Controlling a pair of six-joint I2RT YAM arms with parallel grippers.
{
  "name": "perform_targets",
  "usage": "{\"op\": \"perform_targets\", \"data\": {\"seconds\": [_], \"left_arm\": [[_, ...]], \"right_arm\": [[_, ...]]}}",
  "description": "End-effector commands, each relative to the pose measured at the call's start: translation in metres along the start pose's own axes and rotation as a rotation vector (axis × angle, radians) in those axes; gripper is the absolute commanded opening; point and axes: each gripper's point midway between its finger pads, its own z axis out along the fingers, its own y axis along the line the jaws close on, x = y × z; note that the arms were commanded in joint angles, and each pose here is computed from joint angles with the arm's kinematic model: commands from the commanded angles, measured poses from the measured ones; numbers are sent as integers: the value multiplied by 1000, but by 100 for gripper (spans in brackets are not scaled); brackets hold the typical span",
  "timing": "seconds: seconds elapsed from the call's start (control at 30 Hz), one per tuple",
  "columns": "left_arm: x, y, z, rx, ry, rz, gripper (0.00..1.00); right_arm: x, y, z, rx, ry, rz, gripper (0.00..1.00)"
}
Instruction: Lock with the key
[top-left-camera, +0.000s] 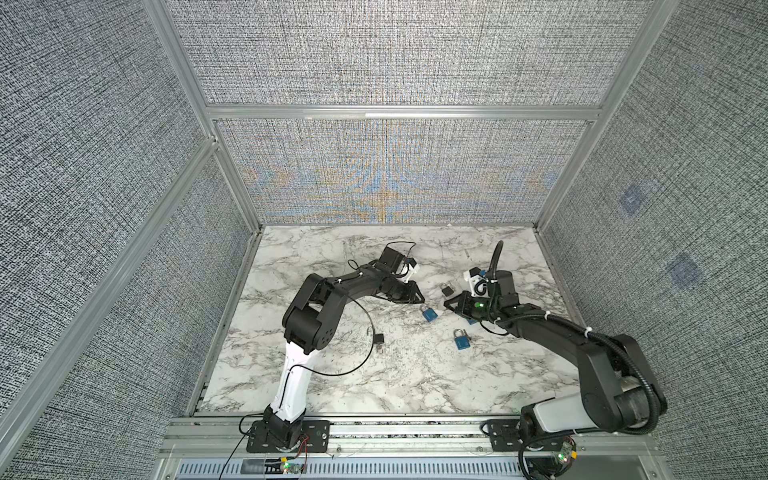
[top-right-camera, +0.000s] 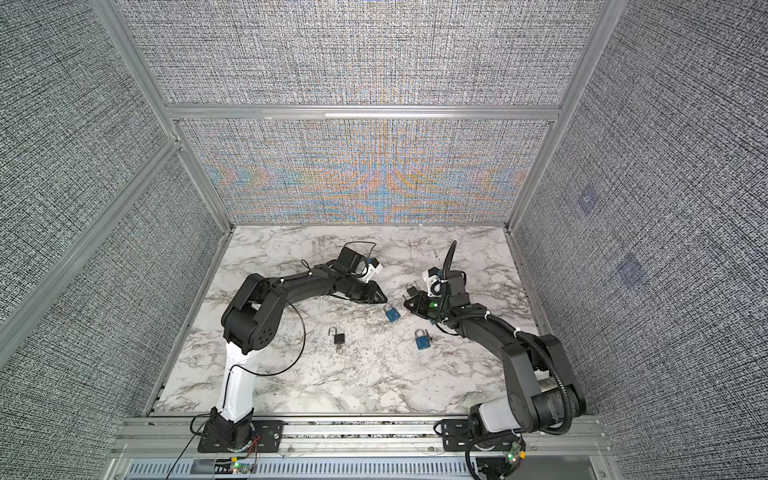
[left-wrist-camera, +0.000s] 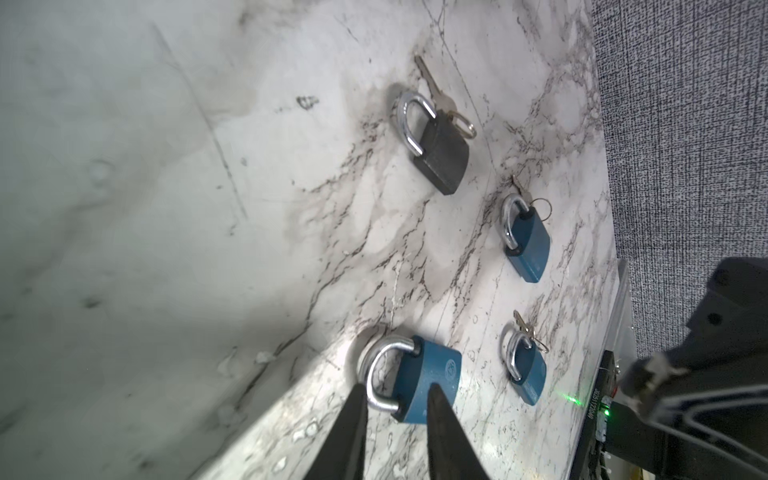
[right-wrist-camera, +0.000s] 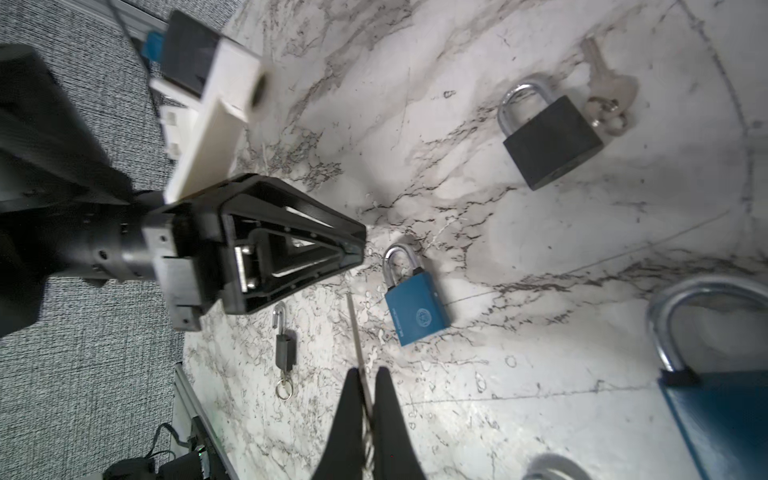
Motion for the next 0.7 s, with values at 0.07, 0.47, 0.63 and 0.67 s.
{"op": "perform_targets", "data": {"seconds": [0.07,0.47,0.63,0.67], "left_arm": [[-12,-2,-27,-26,-91,17,28],[-3,-40,-132,50,-387,69,29],[3,-47,-149,43,-416,95,29],[4,-48,-151,41,-421,99,29]], "right_arm": [[-7,-8,14,39,-18,3,0],[3,-28,55,159,59,-32,0],[5,-32,58,186,74,-35,3],[6,-34,58,193,77,-33,4]]}}
